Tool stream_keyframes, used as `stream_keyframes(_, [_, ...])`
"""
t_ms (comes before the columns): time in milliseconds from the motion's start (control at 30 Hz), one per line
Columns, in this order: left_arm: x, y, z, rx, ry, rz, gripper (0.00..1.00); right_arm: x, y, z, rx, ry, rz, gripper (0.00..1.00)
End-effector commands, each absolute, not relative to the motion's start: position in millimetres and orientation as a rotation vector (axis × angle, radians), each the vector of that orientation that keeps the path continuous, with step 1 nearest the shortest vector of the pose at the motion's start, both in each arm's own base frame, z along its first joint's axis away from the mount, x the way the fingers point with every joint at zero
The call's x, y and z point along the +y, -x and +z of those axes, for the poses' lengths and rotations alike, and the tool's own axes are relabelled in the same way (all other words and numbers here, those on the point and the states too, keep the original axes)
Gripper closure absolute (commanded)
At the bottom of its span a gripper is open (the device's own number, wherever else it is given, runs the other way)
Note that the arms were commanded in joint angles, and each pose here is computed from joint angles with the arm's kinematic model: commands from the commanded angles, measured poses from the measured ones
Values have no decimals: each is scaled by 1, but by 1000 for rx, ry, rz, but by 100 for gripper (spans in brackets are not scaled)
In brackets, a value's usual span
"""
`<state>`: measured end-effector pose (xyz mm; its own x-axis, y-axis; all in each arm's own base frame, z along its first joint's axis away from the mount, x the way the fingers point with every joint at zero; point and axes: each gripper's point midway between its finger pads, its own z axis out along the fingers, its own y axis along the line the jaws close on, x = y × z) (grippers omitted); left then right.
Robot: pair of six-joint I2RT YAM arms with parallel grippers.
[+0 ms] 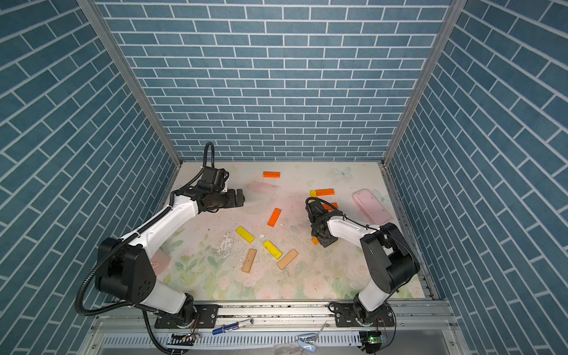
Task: Assemble the number 6 with building blocks
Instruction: Place the building block at the center of the board.
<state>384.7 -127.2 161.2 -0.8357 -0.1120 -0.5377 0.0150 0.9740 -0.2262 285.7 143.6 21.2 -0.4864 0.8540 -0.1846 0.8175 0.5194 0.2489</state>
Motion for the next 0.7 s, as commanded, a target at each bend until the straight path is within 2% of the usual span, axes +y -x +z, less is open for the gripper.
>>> stream_keyframes(0, [-129,-384,151,2574,81,-293,1,139,-288,14,2364,-1592,194,81])
stream_keyframes(200, [-130,-384,150,2576,77,-292,1,129,-293,17,2300,-1652,170,78])
stream_keyframes(300, [-130,-384,150,2577,74,-297,1,124,-296,19,2279,-1664,165,72])
stream_keyframes(533, [-131,-384,152,2570,64,-303,1,122,-310,41,2299,-1550,189,50])
stream_keyframes(667, [-131,-384,155,2564,53,-301,1,119,-313,64,2370,-1371,144,47])
